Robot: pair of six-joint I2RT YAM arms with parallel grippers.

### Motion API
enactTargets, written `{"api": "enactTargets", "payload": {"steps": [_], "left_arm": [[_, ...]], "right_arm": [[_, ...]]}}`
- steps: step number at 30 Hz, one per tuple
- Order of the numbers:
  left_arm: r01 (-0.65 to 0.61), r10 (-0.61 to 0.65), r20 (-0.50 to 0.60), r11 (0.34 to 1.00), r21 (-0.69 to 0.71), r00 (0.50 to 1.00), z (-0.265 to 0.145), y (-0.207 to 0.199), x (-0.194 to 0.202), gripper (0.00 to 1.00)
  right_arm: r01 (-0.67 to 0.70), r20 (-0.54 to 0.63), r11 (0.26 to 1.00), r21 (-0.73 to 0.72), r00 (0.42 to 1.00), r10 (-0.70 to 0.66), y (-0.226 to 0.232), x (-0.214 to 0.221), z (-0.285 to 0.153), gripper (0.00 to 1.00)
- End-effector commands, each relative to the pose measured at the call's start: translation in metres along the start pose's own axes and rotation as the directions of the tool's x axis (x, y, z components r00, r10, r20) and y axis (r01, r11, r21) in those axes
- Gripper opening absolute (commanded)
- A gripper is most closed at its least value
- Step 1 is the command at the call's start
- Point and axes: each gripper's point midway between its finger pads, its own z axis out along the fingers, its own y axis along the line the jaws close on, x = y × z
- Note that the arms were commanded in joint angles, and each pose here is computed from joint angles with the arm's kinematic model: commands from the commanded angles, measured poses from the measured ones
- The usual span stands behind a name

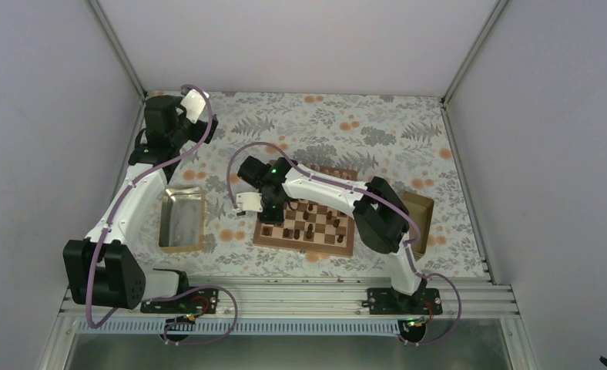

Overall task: Set up the chess pieces on the board
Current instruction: Adjust the chess piece on the chessboard.

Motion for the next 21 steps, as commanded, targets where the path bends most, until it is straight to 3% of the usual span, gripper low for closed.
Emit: {"api": "enactTargets", "payload": {"steps": [1,21], "left_arm": [[-0.008,0.008,0.034,1.000,-0.006,0.999,-0.005,0.004,-0.008,1.00],[-0.008,0.008,0.032,1.000,0.002,0.999,-0.004,0.002,-0.007,1.00]], "right_arm": [[-0.002,0.044,0.999,0.043,0.999,0.000,-0.004,-0.008,-0.020,0.08],[-0.019,0.004,0.999,0.029,1.000,0.019,-0.006,0.005,-0.013,0.10]]}}
